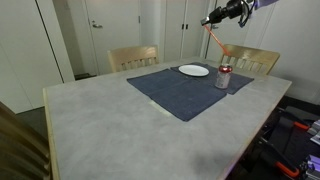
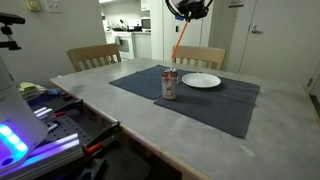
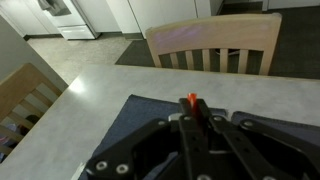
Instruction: Pick up the straw on the table and put it inside the can.
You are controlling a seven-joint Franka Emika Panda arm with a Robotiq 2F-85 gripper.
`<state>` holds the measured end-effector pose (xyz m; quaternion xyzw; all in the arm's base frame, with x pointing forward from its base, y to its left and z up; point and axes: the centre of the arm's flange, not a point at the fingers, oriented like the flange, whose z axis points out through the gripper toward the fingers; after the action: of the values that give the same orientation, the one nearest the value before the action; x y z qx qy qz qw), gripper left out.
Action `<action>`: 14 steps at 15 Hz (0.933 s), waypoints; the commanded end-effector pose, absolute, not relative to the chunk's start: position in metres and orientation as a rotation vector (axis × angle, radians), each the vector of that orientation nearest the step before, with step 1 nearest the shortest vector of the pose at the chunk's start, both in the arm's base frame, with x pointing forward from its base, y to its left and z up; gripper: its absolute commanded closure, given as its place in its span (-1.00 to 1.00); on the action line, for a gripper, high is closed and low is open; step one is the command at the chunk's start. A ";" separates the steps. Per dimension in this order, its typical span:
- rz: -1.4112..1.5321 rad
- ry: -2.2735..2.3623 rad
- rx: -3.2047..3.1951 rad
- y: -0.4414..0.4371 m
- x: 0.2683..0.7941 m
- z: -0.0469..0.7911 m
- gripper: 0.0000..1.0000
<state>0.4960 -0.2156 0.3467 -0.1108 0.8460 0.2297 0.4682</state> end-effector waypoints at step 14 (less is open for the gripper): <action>0.523 1.984 -0.147 -0.215 0.419 0.327 0.95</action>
<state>0.4418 -0.2177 0.3297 -0.0534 0.8368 0.2328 0.4927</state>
